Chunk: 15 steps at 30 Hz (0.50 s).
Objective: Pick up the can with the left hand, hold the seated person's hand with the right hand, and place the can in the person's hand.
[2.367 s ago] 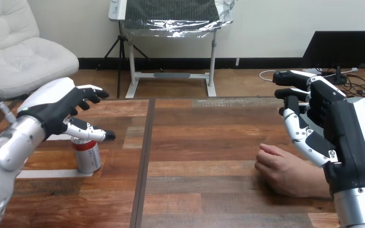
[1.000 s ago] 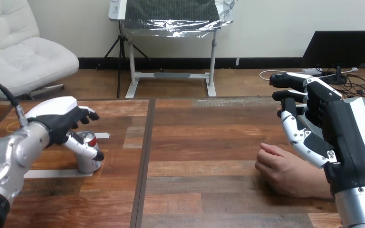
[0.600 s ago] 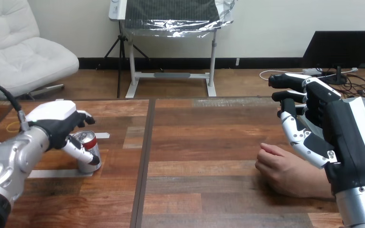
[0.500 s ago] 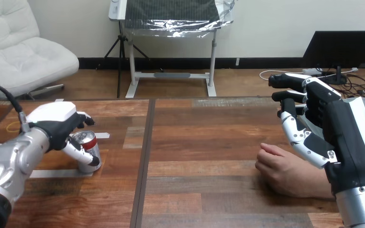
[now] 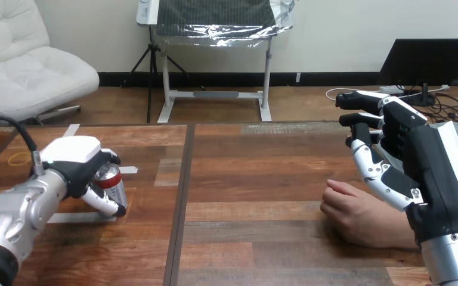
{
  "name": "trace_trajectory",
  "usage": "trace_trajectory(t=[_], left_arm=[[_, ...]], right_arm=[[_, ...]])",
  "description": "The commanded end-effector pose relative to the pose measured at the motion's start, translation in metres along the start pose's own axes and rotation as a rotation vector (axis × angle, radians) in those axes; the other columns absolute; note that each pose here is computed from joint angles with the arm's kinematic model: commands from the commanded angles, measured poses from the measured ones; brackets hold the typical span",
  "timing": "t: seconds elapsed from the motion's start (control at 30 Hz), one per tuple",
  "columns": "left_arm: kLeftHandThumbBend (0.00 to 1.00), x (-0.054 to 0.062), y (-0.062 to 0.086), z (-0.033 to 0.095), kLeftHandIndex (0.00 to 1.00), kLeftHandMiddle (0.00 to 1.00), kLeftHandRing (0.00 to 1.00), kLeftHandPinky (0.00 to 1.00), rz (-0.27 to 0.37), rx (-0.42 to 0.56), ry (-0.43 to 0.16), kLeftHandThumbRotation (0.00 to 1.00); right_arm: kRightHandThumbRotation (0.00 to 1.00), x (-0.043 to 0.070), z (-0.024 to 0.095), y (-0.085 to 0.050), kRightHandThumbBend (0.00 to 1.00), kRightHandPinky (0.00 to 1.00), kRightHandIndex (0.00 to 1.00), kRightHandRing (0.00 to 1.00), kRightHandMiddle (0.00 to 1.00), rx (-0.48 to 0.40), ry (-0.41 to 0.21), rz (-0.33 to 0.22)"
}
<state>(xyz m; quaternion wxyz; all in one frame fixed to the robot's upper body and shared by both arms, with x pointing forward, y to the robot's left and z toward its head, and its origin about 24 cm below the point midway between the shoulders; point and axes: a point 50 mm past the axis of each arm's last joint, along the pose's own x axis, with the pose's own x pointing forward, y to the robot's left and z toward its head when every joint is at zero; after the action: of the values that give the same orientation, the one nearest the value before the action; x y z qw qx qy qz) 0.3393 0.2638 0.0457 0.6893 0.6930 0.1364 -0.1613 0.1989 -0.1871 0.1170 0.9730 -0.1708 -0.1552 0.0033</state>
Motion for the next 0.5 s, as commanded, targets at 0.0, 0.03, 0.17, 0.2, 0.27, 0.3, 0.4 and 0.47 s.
trace_trajectory(t=[0.0, 0.03, 0.17, 0.2, 0.27, 0.3, 0.4, 0.47], left_arm=[[0.81, 0.0076, 0.0342, 0.0126, 0.84, 0.82, 0.78, 0.74, 0.106, 0.031, -0.031, 0.34], [0.81, 0.0077, 0.0341, 0.0126, 0.84, 0.82, 0.78, 0.74, 0.106, 0.031, -0.031, 0.34], [0.8, 0.0087, 0.0321, 0.0127, 0.84, 0.82, 0.79, 0.73, 0.104, 0.029, -0.025, 0.33], [0.8, 0.0091, 0.0314, 0.0128, 0.84, 0.83, 0.79, 0.73, 0.103, 0.029, -0.022, 0.33], [0.79, 0.0096, 0.0305, 0.0129, 0.84, 0.83, 0.79, 0.72, 0.104, 0.024, -0.018, 0.33], [0.79, 0.0099, 0.0301, 0.013, 0.84, 0.83, 0.8, 0.72, 0.105, 0.021, -0.016, 0.33], [0.78, 0.0102, 0.0294, 0.0131, 0.84, 0.83, 0.8, 0.72, 0.111, 0.014, -0.014, 0.32], [0.78, 0.0104, 0.0285, 0.0131, 0.83, 0.83, 0.8, 0.71, 0.117, 0.004, -0.012, 0.32]], right_arm=[[0.0, 0.012, 0.0217, -0.0074, 0.07, 0.59, 0.7, 0.72, 0.77, -0.016, -0.118, -0.013], [0.0, 0.012, 0.0217, -0.0075, 0.07, 0.59, 0.7, 0.72, 0.77, -0.016, -0.118, -0.013], [0.0, 0.0121, 0.0217, -0.008, 0.07, 0.59, 0.7, 0.72, 0.77, -0.018, -0.12, -0.012], [0.0, 0.0122, 0.0217, -0.0083, 0.07, 0.59, 0.7, 0.72, 0.77, -0.022, -0.12, -0.012], [0.0, 0.0122, 0.0218, -0.0085, 0.07, 0.59, 0.7, 0.72, 0.77, -0.025, -0.12, -0.011], [0.0, 0.0123, 0.0219, -0.0086, 0.07, 0.59, 0.7, 0.72, 0.76, -0.028, -0.122, -0.011], [0.0, 0.0125, 0.022, -0.0088, 0.06, 0.59, 0.7, 0.72, 0.76, -0.031, -0.125, -0.009], [0.0, 0.0126, 0.0219, -0.0089, 0.06, 0.59, 0.7, 0.72, 0.76, -0.033, -0.126, -0.006]])
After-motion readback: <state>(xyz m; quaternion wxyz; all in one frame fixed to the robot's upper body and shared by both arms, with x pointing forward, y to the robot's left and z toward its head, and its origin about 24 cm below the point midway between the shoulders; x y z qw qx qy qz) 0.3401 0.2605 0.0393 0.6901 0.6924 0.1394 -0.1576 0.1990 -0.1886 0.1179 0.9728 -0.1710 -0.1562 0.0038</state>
